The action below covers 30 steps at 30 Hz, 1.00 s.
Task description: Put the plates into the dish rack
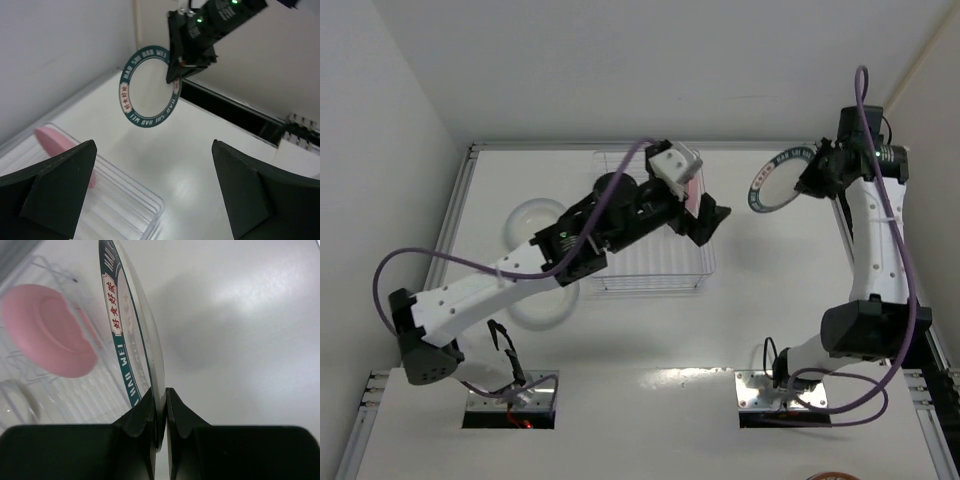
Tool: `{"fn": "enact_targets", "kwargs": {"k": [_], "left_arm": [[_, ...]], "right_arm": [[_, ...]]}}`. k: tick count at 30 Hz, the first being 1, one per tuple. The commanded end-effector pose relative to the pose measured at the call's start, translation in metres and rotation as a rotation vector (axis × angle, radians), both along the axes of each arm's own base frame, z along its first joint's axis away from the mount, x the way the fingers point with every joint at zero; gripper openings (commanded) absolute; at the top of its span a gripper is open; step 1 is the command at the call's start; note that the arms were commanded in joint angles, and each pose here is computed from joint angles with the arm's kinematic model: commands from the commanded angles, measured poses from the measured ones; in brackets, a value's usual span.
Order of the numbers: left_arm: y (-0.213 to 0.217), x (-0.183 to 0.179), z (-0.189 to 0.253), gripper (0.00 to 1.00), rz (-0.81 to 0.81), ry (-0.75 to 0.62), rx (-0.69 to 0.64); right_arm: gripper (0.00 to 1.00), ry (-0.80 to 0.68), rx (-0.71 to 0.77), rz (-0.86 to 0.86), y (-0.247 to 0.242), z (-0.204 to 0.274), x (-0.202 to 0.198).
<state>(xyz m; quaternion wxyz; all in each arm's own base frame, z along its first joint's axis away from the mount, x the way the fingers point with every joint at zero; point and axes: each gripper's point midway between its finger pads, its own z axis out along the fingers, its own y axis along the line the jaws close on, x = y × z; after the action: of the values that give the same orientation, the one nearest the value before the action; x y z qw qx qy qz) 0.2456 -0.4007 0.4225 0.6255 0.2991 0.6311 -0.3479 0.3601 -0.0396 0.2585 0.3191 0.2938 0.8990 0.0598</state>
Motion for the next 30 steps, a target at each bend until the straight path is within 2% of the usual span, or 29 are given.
{"fn": "enact_targets", "kwargs": {"k": [1, 4, 5, 6, 9, 16, 23, 30], "left_arm": [[0.047, 0.021, 0.003, 1.0, 0.188, -0.034, 0.064], [0.08, 0.041, -0.007, 1.0, 0.351, -0.038, 0.127], [0.089, 0.048, -0.011, 1.0, 0.391, -0.03, 0.145], [0.1, 0.052, -0.007, 1.0, 0.43, -0.032, 0.137], [0.124, 0.063, -0.009, 1.0, 0.543, -0.025, 0.151], [0.185, 0.078, -0.009, 1.0, 0.757, 0.043, 0.063], [0.251, 0.079, -0.004, 1.0, 0.943, 0.064, 0.022], [0.28, 0.071, -0.015, 1.0, 1.023, 0.102, 0.085]], "right_arm": [[0.0, -0.227, -0.055, 0.062, 0.03, 0.077, 0.016], [0.0, -0.284, -0.13, 0.14, 0.063, 0.108, 0.04], [0.0, -0.337, -0.16, 0.169, 0.074, 0.133, 0.042], [0.0, -0.315, -0.188, 0.192, 0.084, 0.126, 0.056], [0.0, -0.371, -0.261, 0.259, 0.12, 0.143, 0.067], [0.0, -0.356, -0.49, 0.423, 0.203, 0.113, 0.076], [0.0, -0.274, -0.659, 0.412, 0.227, 0.068, 0.097], [0.0, -0.145, -0.727, 0.449, 0.248, -0.005, 0.117]]}}
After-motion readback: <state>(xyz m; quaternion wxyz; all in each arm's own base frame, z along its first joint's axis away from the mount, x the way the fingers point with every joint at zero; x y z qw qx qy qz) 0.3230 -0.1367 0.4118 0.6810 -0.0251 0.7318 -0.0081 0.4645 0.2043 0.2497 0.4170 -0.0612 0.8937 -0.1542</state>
